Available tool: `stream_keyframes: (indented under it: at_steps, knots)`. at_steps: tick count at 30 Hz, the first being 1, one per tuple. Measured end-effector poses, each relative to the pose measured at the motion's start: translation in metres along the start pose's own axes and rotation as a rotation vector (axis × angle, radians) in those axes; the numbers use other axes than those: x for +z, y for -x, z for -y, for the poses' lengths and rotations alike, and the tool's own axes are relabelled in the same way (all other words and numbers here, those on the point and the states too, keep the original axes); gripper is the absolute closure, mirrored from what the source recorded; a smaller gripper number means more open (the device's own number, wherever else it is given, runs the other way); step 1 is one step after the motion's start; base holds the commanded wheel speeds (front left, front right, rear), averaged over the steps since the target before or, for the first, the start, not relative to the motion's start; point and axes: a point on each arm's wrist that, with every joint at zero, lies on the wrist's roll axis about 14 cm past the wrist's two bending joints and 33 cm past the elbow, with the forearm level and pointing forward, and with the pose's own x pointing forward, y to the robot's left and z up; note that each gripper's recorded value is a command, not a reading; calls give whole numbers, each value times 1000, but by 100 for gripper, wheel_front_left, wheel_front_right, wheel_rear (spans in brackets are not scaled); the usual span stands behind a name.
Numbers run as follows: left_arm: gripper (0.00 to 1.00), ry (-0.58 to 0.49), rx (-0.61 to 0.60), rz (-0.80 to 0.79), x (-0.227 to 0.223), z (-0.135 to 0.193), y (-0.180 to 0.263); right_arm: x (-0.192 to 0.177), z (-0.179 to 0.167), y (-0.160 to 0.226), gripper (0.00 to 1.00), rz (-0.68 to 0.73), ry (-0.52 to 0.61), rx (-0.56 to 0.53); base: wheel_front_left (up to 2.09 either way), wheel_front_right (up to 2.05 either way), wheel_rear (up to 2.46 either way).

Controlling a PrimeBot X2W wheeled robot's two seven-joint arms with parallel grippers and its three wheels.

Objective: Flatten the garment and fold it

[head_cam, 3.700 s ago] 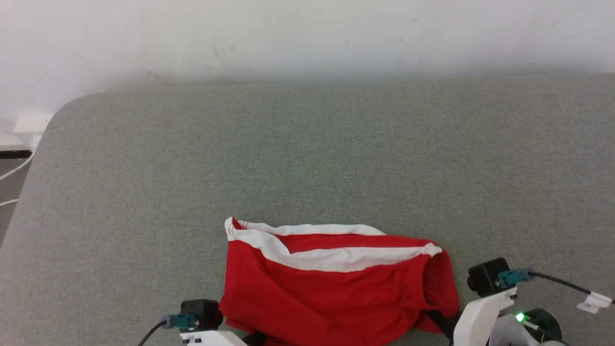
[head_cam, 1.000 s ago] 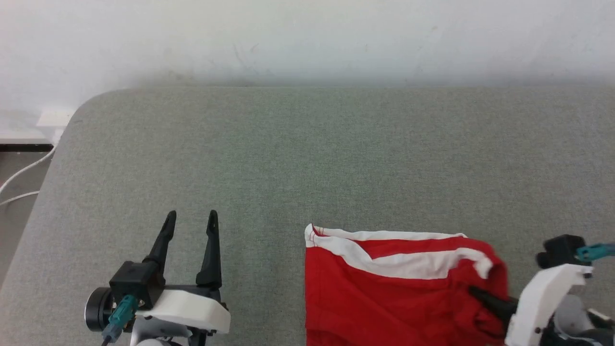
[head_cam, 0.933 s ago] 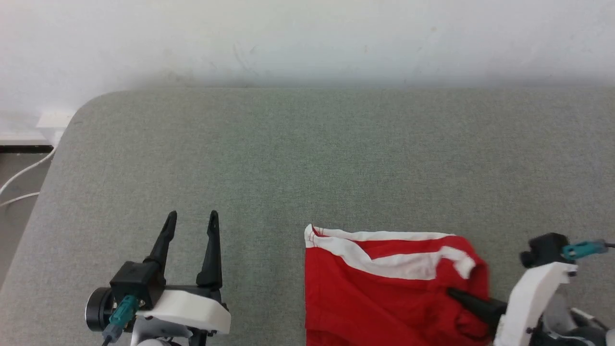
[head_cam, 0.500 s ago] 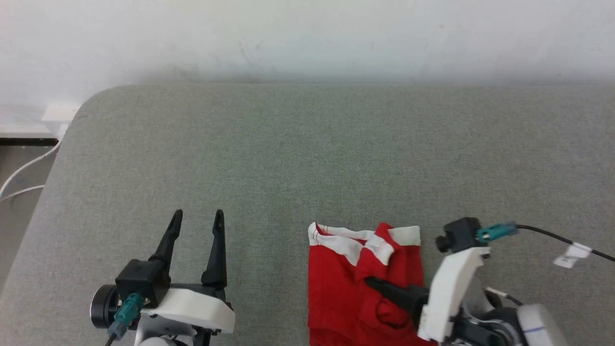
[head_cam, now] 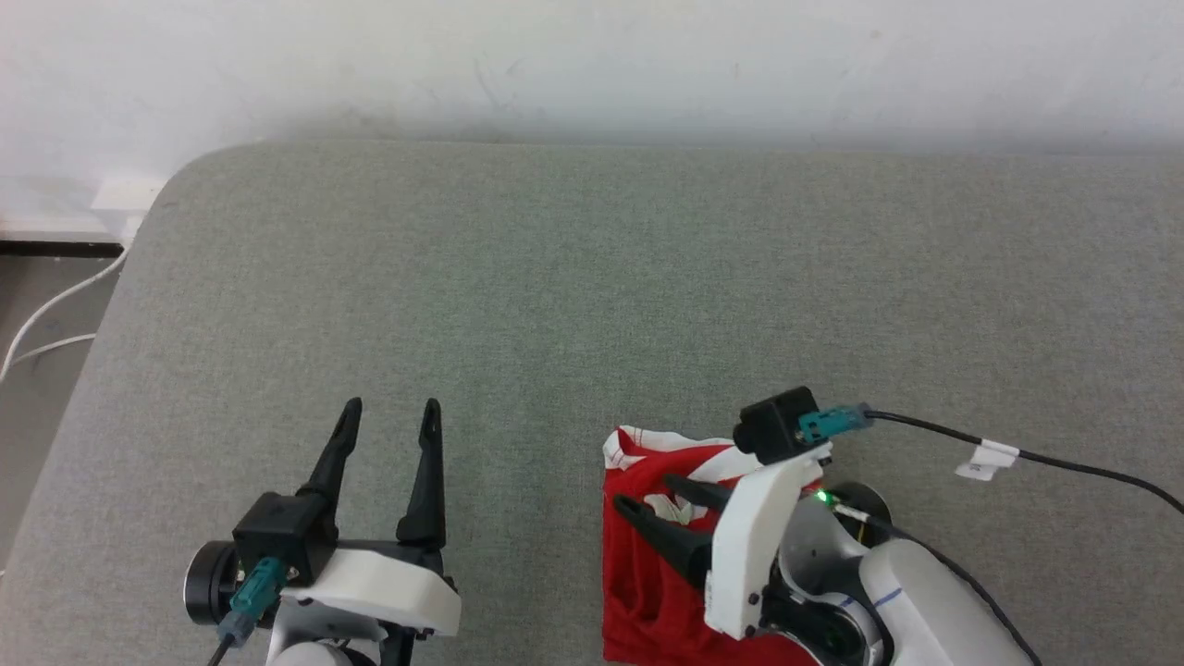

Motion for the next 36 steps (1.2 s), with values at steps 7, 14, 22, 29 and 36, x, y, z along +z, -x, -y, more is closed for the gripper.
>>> stream_keyframes:
  at_steps: [7, 14, 22, 29, 36]
  knots:
    - [0, 2, -5, 16, 4, 2, 0, 48, 5, 20, 0, 199, 313, -76, 0, 0, 0]
    - [0, 13, 13, 57, 13, 1, -3, 97, 37, 79, 0, 541, 476, -283, 0, 0, 0]
    - [0, 9, 15, 81, 16, 0, -7, 106, 65, 152, 0, 774, 452, -460, 0, 0, 0]
    - [0, 3, 33, 62, 9, -8, -8, 97, 113, 205, 0, 829, 281, -632, 0, 0, 0]
    - [0, -2, 37, 76, 12, -16, -5, 56, 176, 217, 0, 696, -104, -671, 0, 0, 0]
